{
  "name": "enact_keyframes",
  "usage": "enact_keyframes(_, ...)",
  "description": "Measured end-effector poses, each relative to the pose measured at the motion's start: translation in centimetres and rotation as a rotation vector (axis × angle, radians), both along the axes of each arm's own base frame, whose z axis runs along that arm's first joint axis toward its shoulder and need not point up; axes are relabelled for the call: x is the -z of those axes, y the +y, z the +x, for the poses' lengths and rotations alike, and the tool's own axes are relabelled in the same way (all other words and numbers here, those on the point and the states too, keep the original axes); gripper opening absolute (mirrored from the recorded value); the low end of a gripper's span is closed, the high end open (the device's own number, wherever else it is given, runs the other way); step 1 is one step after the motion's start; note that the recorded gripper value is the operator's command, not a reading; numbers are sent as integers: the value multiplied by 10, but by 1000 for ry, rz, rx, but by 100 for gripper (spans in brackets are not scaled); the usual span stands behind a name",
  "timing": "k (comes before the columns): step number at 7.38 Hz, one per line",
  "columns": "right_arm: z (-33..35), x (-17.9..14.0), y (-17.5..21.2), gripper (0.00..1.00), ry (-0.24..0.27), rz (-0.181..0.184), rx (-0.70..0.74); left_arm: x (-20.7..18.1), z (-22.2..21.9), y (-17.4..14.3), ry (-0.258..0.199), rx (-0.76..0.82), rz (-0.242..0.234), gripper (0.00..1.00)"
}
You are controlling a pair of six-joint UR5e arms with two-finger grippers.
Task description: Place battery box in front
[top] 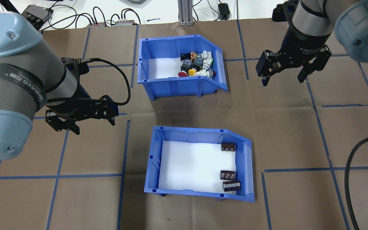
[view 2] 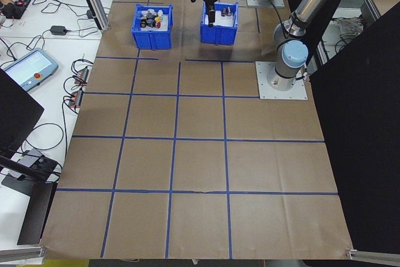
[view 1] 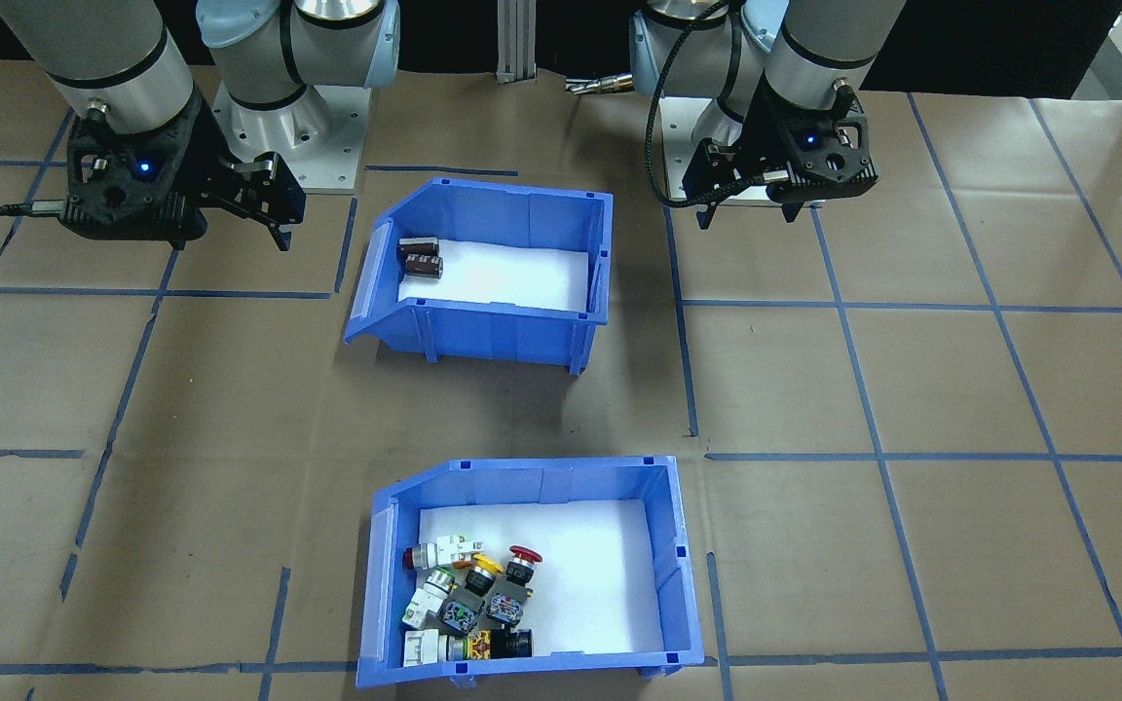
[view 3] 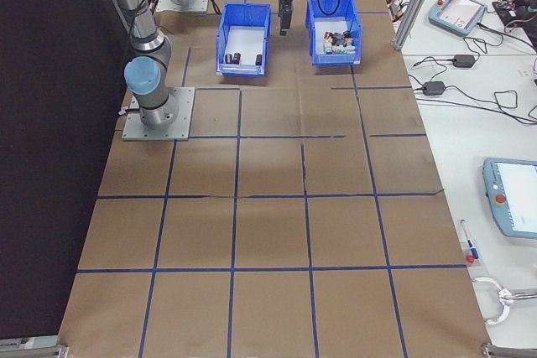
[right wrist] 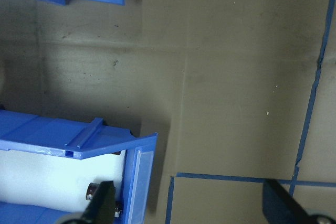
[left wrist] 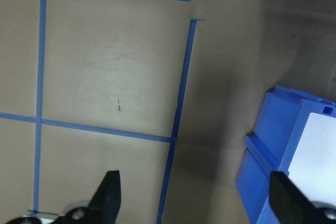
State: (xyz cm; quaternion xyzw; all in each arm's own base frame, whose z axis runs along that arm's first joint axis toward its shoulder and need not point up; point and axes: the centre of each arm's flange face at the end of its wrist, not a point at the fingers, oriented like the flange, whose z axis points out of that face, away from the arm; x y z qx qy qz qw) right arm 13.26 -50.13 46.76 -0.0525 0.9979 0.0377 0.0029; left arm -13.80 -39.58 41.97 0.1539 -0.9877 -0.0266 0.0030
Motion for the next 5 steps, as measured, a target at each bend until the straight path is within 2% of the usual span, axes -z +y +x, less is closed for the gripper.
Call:
enact_keyframes(2, 28, -8, -34, 100, -14, -22, -192, 14, -19, 19, 49, -209, 38, 100)
enact_keyframes(3, 52, -5, -49, 100, -16, -23, -309, 22, -33, 33, 58, -312, 64, 100)
enact_keyframes(5, 103, 9, -70, 100, -20, -12, -562, 35, -66, 61, 29, -549, 108, 100)
